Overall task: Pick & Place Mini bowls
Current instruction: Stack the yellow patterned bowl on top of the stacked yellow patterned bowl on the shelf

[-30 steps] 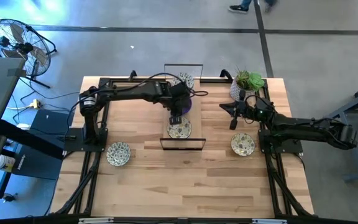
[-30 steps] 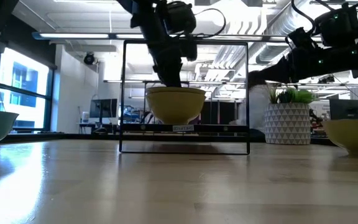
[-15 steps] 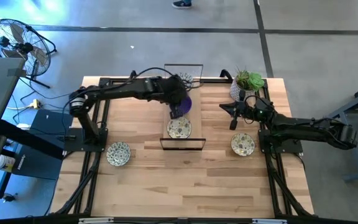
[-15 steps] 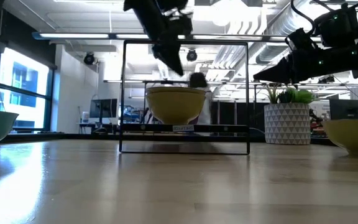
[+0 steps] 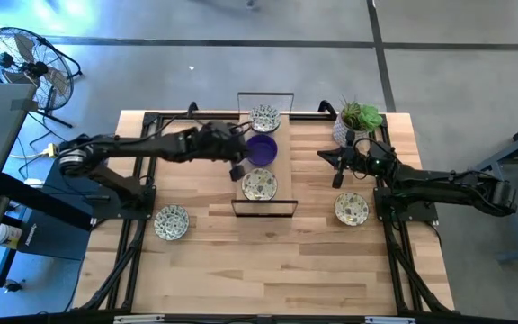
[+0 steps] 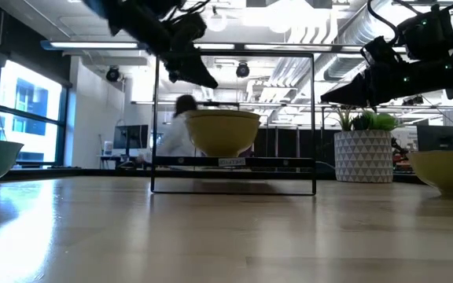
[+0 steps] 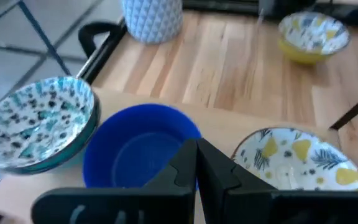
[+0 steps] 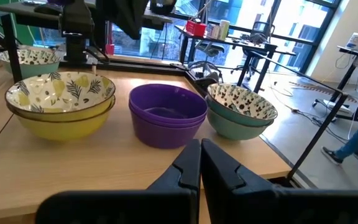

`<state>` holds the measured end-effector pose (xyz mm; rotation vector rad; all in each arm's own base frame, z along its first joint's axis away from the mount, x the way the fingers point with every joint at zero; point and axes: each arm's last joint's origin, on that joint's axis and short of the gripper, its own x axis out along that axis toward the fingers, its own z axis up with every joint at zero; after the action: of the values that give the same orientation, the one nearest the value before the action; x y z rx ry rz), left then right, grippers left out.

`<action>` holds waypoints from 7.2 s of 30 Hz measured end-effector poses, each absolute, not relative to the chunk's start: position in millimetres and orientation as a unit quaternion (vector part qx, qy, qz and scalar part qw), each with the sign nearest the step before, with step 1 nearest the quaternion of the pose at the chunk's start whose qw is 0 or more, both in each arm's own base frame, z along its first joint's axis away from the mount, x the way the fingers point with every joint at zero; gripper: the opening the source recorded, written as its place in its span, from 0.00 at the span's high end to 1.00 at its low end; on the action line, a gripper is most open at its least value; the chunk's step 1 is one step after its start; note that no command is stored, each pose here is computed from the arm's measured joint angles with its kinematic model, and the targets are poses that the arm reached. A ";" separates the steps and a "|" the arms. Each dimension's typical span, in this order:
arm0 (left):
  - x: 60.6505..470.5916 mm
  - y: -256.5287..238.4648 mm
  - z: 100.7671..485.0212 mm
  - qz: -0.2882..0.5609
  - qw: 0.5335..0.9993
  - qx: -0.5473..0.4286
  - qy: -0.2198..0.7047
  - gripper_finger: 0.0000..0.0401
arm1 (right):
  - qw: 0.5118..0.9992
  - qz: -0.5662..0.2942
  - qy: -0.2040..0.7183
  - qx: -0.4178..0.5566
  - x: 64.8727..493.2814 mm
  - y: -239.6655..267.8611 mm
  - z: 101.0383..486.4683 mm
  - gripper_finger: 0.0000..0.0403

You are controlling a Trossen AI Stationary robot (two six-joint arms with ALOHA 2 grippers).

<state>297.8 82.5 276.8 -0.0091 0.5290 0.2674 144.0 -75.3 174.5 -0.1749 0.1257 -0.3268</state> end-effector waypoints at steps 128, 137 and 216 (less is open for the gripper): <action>200.0 75.7 171.7 0.062 0.996 -0.060 0.038 1.00 | 0.806 -0.048 0.575 -0.134 245.0 36.2 220.9 0.63; 199.9 75.7 171.5 0.062 0.995 -0.060 0.039 1.00 | 0.822 -0.153 0.538 0.106 220.6 -49.0 254.9 0.63; 167.0 83.3 154.0 0.061 0.995 -0.074 0.004 1.00 | 0.845 -0.038 0.462 0.265 358.7 -136.7 280.0 0.98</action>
<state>167.0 83.3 154.0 -0.1481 0.0082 0.1215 358.7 -136.7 280.0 0.5587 0.9750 -0.0801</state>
